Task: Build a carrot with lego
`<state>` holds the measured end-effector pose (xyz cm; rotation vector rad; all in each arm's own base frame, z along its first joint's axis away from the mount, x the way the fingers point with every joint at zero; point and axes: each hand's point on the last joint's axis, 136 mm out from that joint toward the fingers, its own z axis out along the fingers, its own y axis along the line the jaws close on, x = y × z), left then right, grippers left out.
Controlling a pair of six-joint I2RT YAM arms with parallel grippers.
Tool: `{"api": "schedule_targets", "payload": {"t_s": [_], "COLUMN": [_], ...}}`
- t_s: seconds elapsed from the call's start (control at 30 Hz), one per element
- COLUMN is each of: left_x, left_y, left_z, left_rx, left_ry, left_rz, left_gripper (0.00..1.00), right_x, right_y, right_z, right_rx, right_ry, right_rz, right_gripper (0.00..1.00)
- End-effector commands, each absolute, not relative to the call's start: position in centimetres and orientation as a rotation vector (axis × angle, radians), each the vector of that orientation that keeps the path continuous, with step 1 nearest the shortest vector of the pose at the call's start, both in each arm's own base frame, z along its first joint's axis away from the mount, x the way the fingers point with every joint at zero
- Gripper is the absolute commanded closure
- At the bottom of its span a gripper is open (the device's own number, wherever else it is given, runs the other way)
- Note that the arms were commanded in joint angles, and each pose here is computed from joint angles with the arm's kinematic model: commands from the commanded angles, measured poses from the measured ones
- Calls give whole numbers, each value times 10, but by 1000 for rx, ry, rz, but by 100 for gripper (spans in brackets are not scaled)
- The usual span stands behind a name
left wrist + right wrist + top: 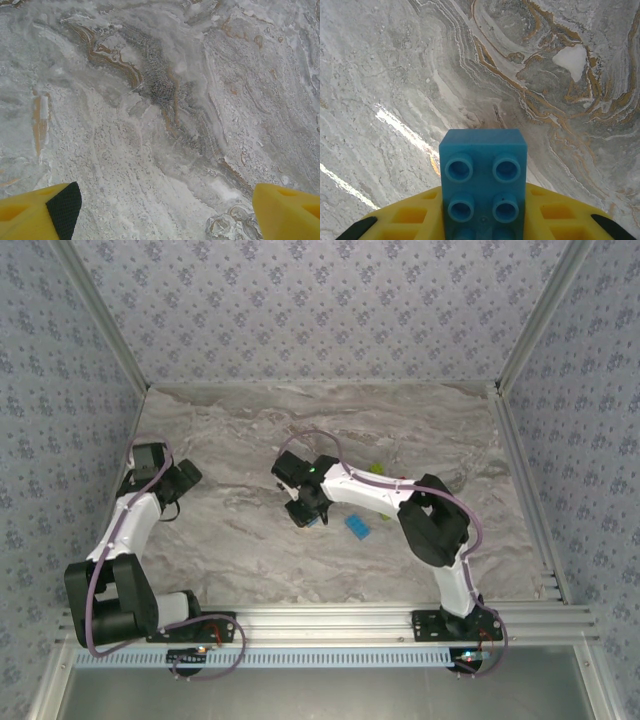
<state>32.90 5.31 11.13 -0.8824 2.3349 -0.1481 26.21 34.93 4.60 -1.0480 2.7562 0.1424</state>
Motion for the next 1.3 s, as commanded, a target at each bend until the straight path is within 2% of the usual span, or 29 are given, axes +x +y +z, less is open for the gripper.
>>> {"api": "schedule_targets", "payload": {"t_s": [0.0,0.3,0.57,0.8,1.27], "left_x": [334,334,334,334,334], "left_y": [51,51,51,51,50], "left_z": [117,117,118,119,119], "left_rx": [-853,-852,-852,-852,-850], "left_ry": [2325,2324,2323,2322,2322], "left_rz": [-164,-162,-164,-164,-164], "left_gripper": [10,10,10,10,10], "right_x": [209,200,193,195,217], "right_y": [277,268,272,307,306], "right_z": [-61,-75,-83,-58,-17], "right_rx": [-1193,-1239,-1255,-1220,-1220], "right_ry": [3066,3074,3098,3072,2998], "right_rz": [-258,-367,-301,30,11], "right_gripper": [65,65,65,65,65]}}
